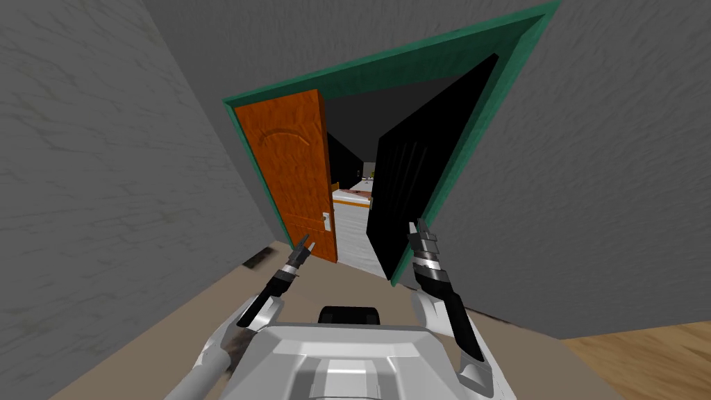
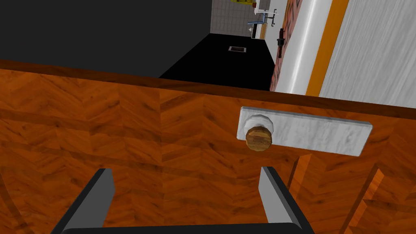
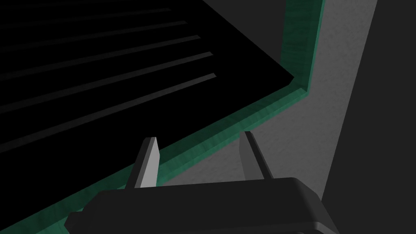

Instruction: Push the door open

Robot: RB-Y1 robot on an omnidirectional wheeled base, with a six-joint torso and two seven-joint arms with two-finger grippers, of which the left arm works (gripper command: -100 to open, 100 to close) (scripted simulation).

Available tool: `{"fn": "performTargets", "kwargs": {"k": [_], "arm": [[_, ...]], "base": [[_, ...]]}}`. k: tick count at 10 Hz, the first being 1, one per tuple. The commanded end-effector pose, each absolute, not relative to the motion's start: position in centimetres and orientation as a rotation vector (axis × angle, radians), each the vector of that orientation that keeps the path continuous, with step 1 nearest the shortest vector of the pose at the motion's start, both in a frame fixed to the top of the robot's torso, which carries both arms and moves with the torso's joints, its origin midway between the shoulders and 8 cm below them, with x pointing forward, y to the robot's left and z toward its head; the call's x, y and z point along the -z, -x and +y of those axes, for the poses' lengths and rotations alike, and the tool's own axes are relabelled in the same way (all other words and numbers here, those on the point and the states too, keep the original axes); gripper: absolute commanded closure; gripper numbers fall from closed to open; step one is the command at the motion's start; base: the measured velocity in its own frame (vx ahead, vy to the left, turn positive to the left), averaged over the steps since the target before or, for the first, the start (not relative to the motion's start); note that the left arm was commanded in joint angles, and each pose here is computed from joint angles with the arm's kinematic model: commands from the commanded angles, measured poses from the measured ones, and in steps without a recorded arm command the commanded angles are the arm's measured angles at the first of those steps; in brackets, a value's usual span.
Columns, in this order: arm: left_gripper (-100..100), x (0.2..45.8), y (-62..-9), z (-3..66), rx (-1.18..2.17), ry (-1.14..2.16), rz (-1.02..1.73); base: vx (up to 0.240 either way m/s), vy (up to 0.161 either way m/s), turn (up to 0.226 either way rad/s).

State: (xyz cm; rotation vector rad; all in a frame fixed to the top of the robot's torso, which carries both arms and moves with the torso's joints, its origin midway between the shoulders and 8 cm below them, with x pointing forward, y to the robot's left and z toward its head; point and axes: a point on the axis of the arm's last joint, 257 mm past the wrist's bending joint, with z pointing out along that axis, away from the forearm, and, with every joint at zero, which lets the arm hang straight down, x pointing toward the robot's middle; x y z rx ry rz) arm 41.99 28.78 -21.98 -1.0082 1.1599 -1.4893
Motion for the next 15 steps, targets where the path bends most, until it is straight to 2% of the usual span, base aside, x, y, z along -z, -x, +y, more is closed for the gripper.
{"fn": "performTargets", "kwargs": {"k": [1, 9, 15], "arm": [[-100, 23.0, -42.1, 29.6, 1.475, 1.025, 1.185], [-100, 28.0, -42.0, 34.3, 1.380, 1.098, 1.295], [-100, 29.5, -42.4, 36.5, 1.331, 1.127, 1.321]], "base": [[0.098, 0.035, -0.063], [0.102, 0.043, -0.059], [0.118, 0.040, -0.045]]}}
